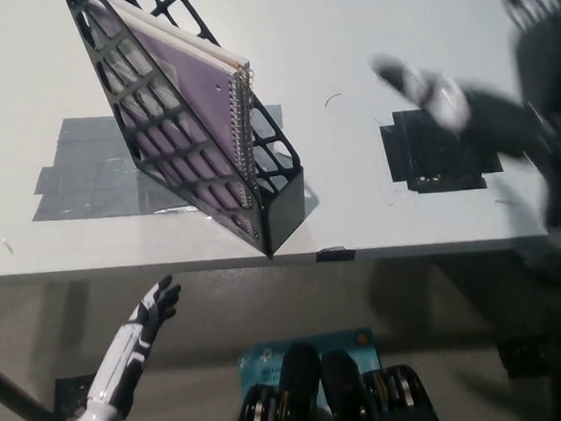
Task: A person hands a notebook to the robot and the robot grabs it with its right hand and places it in the magazine stand kept in the centre of the desk infront of it.
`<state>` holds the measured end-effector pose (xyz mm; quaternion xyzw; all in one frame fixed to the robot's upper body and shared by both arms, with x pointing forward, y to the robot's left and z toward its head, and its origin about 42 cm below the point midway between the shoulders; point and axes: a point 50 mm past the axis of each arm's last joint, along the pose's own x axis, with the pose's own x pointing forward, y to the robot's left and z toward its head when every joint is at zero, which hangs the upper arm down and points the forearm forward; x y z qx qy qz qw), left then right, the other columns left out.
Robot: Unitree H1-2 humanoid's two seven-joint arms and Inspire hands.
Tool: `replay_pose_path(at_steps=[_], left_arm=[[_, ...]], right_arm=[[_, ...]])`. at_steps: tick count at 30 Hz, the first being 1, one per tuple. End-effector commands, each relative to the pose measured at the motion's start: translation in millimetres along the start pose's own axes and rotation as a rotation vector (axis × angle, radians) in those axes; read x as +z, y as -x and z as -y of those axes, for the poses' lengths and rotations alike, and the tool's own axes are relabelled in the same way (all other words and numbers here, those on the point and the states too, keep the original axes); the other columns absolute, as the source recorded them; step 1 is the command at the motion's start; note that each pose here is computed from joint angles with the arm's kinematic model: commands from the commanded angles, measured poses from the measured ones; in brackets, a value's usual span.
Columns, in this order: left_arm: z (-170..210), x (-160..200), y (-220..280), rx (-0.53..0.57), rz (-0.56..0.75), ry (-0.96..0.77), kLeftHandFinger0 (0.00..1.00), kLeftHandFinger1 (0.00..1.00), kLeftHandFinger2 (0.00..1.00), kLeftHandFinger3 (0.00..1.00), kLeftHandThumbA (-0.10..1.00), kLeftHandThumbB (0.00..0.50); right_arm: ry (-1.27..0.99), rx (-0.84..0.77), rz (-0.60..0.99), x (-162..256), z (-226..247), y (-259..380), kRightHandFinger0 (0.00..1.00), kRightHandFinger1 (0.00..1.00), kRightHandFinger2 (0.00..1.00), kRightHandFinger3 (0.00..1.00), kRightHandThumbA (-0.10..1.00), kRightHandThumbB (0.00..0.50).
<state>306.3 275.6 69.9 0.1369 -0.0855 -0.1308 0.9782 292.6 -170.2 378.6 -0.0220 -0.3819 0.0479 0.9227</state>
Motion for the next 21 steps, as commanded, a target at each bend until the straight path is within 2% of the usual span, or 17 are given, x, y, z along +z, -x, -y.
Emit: replay_pose_path(at_steps=[1, 3, 5, 7, 9, 14, 17, 18, 21], left_arm=[[3, -1, 12, 0.012, 0.018, -0.013, 1.00, 1.00, 1.00, 1.00, 1.00, 0.500], [4, -3, 18, 0.015, 0.003, -0.010, 1.00, 1.00, 1.00, 1.00, 1.00, 0.500], [5, -5, 21, 0.017, -0.004, 0.000, 1.00, 1.00, 1.00, 1.00, 1.00, 0.500], [5, -5, 22, 0.019, -0.003, -0.003, 1.00, 1.00, 1.00, 1.00, 1.00, 0.500], [6, -8, 26, 0.011, -0.014, -0.017, 1.00, 1.00, 1.00, 1.00, 1.00, 0.500], [9, -10, 30, 0.005, -0.026, -0.006, 1.00, 1.00, 1.00, 1.00, 1.00, 0.500], [10, -12, 33, 0.007, -0.031, 0.010, 1.00, 1.00, 1.00, 1.00, 1.00, 0.500], [10, -12, 33, 0.008, -0.033, 0.011, 1.00, 1.00, 1.00, 1.00, 1.00, 0.500], [10, -13, 32, 0.011, -0.035, 0.013, 1.00, 1.00, 1.00, 1.00, 1.00, 0.500]], right_arm=[[-0.029, 0.068, 0.041, 1, 12, 47, 1.00, 1.00, 1.00, 1.00, 1.00, 0.344], [-0.060, 0.058, -0.069, -23, 13, 67, 1.00, 1.00, 1.00, 1.00, 1.00, 0.349], [-0.039, 0.059, -0.157, -42, 14, 87, 1.00, 1.00, 1.00, 1.00, 1.00, 0.316], [-0.013, 0.072, -0.209, -54, 15, 100, 1.00, 1.00, 1.00, 1.00, 1.00, 0.310], [-0.034, 0.094, -0.349, -80, 18, 130, 1.00, 1.00, 1.00, 1.00, 1.00, 0.300], [-0.104, 0.072, -0.529, -108, 19, 170, 1.00, 1.00, 1.00, 1.00, 1.00, 0.283], [-0.106, 0.057, -0.580, -122, 19, 190, 1.00, 1.00, 1.00, 1.00, 1.00, 0.273], [-0.110, 0.061, -0.612, -129, 19, 198, 1.00, 1.00, 1.00, 1.00, 1.00, 0.246], [-0.115, 0.068, -0.643, -136, 18, 204, 1.00, 1.00, 1.00, 1.00, 1.00, 0.230]])
